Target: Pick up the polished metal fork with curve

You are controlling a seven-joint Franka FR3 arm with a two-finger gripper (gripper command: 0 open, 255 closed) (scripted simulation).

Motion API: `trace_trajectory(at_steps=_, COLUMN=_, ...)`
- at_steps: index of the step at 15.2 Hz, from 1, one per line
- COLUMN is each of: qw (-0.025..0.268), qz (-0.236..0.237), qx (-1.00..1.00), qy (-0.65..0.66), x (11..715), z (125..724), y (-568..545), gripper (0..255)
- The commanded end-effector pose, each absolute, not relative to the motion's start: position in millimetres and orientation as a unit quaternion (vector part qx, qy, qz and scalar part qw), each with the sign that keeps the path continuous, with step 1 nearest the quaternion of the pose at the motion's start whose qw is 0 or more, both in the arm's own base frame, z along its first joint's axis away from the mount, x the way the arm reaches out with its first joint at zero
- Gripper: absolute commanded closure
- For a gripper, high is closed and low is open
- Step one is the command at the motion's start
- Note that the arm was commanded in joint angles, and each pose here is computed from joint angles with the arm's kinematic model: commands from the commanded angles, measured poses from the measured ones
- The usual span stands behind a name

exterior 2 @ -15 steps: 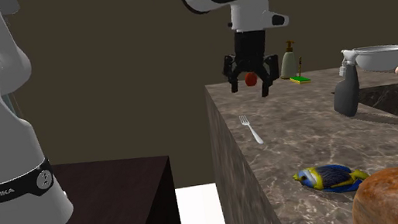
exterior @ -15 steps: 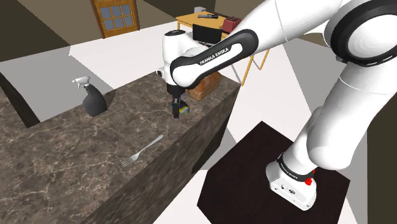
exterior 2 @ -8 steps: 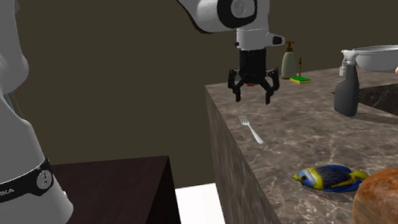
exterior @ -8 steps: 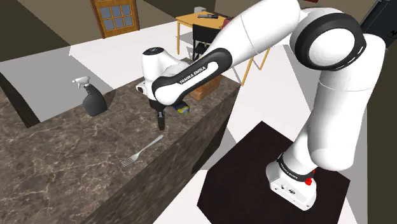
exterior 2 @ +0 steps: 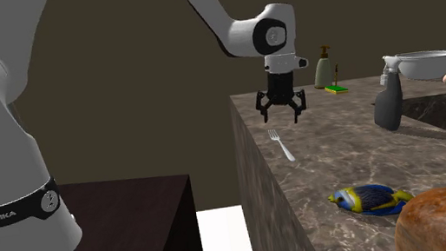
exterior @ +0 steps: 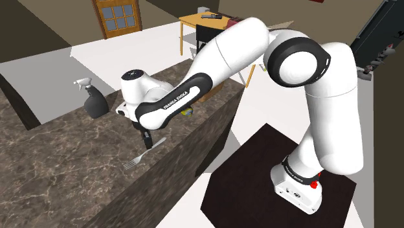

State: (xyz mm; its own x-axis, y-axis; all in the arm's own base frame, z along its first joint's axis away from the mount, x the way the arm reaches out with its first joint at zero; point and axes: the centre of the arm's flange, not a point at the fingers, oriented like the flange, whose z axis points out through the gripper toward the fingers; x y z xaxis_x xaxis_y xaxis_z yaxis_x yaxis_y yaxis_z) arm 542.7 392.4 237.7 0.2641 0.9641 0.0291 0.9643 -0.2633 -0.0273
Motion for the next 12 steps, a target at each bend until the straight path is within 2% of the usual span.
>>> trace_trajectory(at_steps=1, qw=0.020, qz=-0.006, qx=-0.776, qy=-0.630, x=539.0, z=222.4, y=411.9, gripper=0)
trace_trajectory(at_steps=4, qw=0.021, qz=-0.010, qx=-0.748, qy=-0.663, x=534.0, z=202.7, y=445.1, gripper=0)
trace_trajectory(at_steps=12, qw=0.021, qz=-0.010, qx=-0.745, qy=-0.666, x=533.3, z=160.8, y=448.3, gripper=0)
